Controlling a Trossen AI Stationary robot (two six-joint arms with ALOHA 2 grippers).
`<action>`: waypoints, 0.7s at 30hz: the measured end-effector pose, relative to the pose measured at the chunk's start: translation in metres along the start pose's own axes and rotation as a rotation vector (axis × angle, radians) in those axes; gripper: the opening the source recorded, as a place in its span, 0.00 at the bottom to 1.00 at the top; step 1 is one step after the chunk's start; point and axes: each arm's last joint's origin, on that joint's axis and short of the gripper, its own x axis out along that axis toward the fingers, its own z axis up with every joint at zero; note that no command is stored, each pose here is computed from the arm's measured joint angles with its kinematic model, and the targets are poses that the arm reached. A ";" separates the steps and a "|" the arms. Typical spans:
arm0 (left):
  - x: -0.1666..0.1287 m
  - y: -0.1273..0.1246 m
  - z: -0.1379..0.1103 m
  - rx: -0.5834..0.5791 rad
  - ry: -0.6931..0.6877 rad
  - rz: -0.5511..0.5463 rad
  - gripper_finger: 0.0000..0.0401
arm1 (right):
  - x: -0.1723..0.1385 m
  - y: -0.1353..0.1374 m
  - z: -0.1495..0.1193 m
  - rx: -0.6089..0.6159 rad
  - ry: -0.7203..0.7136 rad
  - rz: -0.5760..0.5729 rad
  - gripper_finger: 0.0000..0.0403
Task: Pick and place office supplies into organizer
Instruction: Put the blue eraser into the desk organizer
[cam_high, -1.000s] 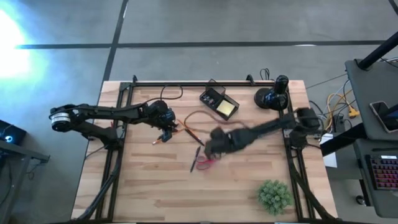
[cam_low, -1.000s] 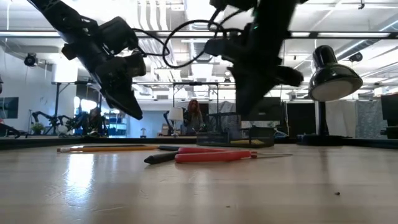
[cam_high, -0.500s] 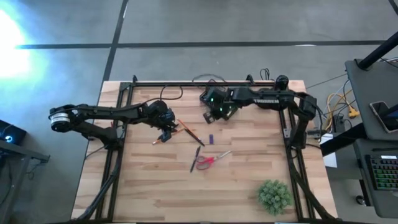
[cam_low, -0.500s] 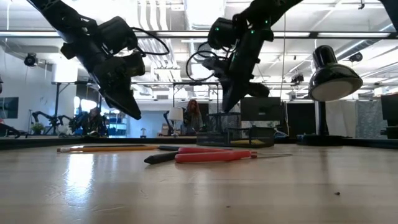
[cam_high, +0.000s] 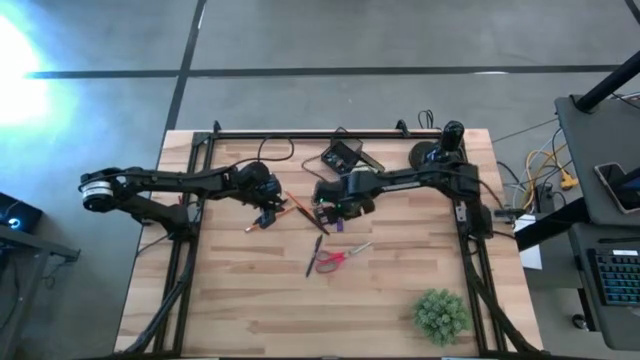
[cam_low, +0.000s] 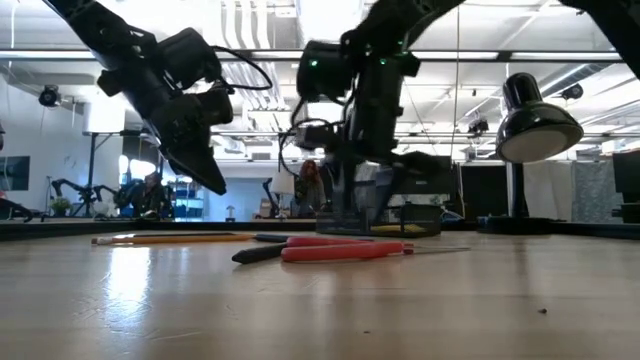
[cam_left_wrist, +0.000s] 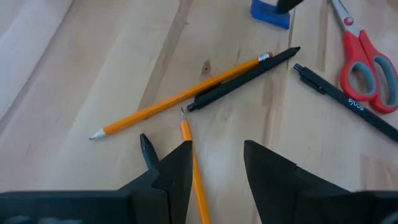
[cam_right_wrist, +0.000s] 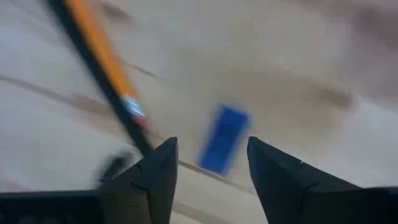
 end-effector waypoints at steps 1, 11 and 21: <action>0.000 0.000 -0.001 -0.002 0.002 0.000 0.32 | 0.001 0.001 -0.002 0.002 0.003 -0.061 0.45; 0.001 0.000 -0.004 -0.007 0.024 0.002 0.32 | -0.002 0.032 -0.002 -0.028 -0.046 -0.115 0.42; 0.001 0.001 -0.006 -0.008 0.037 0.003 0.32 | 0.018 0.029 -0.006 0.015 0.002 -0.169 0.42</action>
